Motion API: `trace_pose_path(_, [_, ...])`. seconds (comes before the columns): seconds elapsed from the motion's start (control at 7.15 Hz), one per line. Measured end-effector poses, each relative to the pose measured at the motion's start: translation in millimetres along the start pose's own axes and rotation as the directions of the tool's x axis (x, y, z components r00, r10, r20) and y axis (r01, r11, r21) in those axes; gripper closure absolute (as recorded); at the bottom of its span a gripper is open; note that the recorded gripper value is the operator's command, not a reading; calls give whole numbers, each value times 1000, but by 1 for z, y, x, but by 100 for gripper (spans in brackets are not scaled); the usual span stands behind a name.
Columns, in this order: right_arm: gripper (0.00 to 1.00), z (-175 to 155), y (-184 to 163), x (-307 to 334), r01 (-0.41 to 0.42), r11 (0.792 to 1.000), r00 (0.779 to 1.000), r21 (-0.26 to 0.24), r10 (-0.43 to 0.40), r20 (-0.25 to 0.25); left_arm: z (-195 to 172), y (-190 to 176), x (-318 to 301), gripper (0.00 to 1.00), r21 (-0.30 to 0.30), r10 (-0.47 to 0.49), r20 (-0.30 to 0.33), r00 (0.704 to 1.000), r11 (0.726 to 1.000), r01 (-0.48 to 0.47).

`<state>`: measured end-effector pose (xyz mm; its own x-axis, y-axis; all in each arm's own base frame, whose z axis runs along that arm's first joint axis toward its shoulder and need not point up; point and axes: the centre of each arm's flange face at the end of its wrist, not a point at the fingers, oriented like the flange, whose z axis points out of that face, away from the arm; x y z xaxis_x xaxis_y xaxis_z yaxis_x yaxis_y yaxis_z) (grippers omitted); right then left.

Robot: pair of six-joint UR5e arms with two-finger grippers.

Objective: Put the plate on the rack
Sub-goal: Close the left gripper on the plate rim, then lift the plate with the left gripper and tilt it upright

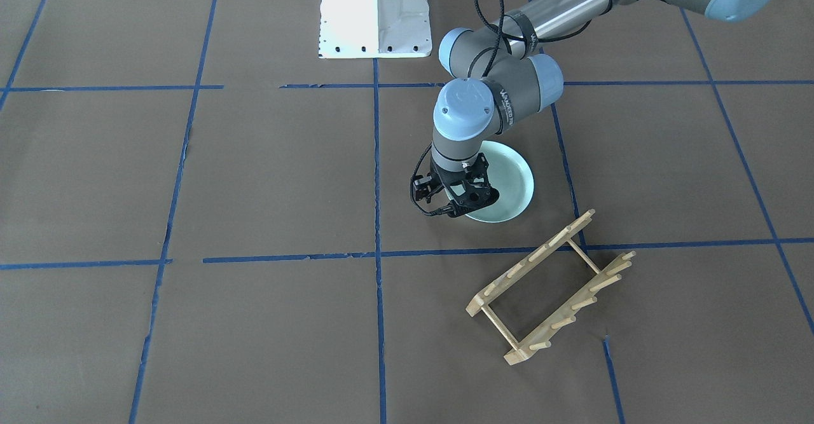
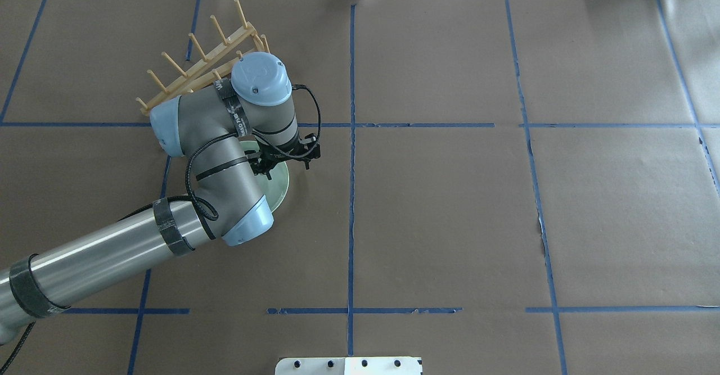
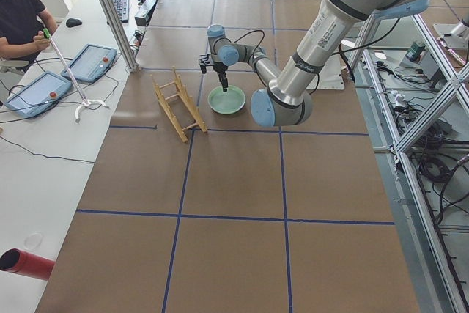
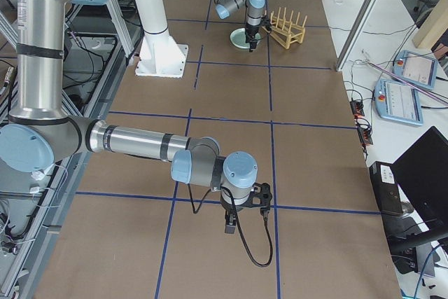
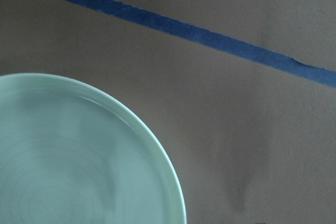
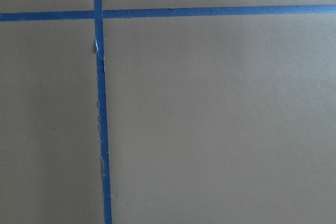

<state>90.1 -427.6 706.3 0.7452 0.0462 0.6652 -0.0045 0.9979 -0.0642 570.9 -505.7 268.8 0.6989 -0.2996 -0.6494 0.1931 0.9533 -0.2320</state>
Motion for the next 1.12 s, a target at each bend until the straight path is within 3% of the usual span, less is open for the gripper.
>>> trace_pose_path(0.14, [0,0,0,0,0,1000,1000,0,0,0,2,1,-1,100,4,2,2,1000,1000,-3])
trace_pose_path(0.84, [0,0,0,0,0,1000,1000,0,0,0,-1,-1,-1,100,7,2,-2,1000,1000,-2])
trace_pose_path(1.12, [0,0,0,0,0,1000,1000,0,0,0,-30,-6,-1,100,20,-10,-36,999,1000,11])
